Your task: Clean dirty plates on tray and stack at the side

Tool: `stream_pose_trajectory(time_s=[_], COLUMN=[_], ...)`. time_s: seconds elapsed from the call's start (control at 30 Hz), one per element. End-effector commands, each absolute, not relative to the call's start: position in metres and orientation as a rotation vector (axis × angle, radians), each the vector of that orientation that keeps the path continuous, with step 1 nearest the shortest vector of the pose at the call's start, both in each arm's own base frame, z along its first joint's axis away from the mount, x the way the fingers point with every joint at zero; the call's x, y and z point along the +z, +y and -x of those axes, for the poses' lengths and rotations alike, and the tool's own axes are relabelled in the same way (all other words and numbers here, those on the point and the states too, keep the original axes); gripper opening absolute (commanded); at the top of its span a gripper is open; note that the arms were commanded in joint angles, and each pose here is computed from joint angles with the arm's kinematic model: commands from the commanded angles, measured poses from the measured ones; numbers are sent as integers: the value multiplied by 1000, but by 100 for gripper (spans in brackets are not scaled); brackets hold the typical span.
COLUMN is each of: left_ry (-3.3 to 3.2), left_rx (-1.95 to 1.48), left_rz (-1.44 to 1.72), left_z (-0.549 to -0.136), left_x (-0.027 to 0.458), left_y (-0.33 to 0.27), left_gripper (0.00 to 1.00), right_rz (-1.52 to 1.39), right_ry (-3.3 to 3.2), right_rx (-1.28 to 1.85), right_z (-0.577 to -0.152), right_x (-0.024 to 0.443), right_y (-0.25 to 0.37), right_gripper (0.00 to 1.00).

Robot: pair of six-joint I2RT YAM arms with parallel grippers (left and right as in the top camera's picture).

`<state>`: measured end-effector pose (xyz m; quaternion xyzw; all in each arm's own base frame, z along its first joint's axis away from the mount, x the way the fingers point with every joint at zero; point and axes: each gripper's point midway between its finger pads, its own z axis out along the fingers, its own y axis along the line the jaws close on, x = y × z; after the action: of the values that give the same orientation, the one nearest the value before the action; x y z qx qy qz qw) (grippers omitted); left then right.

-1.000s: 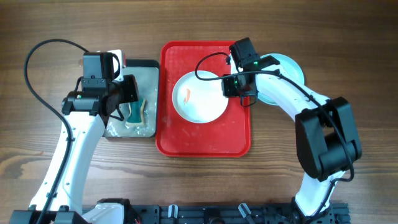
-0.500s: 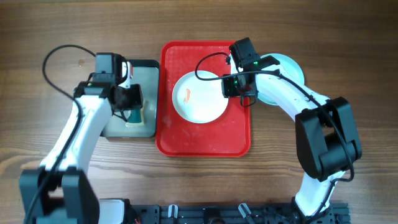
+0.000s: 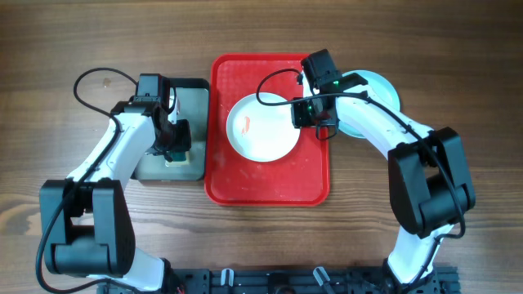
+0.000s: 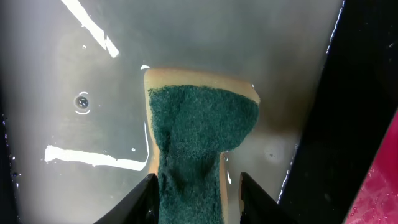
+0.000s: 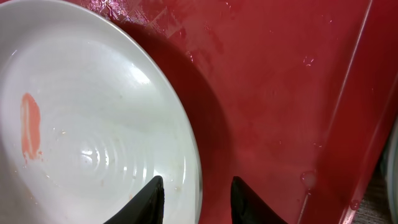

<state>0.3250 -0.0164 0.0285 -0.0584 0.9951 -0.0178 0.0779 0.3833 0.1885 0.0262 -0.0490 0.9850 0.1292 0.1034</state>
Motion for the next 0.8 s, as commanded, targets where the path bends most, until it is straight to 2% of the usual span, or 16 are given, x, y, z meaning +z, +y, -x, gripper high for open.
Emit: stream_pose_trajectory(time_s=[0.0, 0.1, 0.2, 0.77], left_ry=[2991, 2986, 2981, 3007], left_rx=[-28, -30, -30, -27], left_rz=[174, 173, 174, 175], left_z=[-322, -320, -319, -315], left_x=[23, 17, 13, 5], left_y=[-12, -13, -12, -13], left_gripper=[38, 36, 31, 31], right_rz=[136, 136, 137, 137], right_ry=[2855, 2854, 2854, 2854], right_rx=[369, 369, 369, 369], right_z=[-394, -394, -394, -394], right_x=[42, 42, 42, 42], right_y=[188, 188, 188, 188], right_gripper=[35, 35, 35, 34])
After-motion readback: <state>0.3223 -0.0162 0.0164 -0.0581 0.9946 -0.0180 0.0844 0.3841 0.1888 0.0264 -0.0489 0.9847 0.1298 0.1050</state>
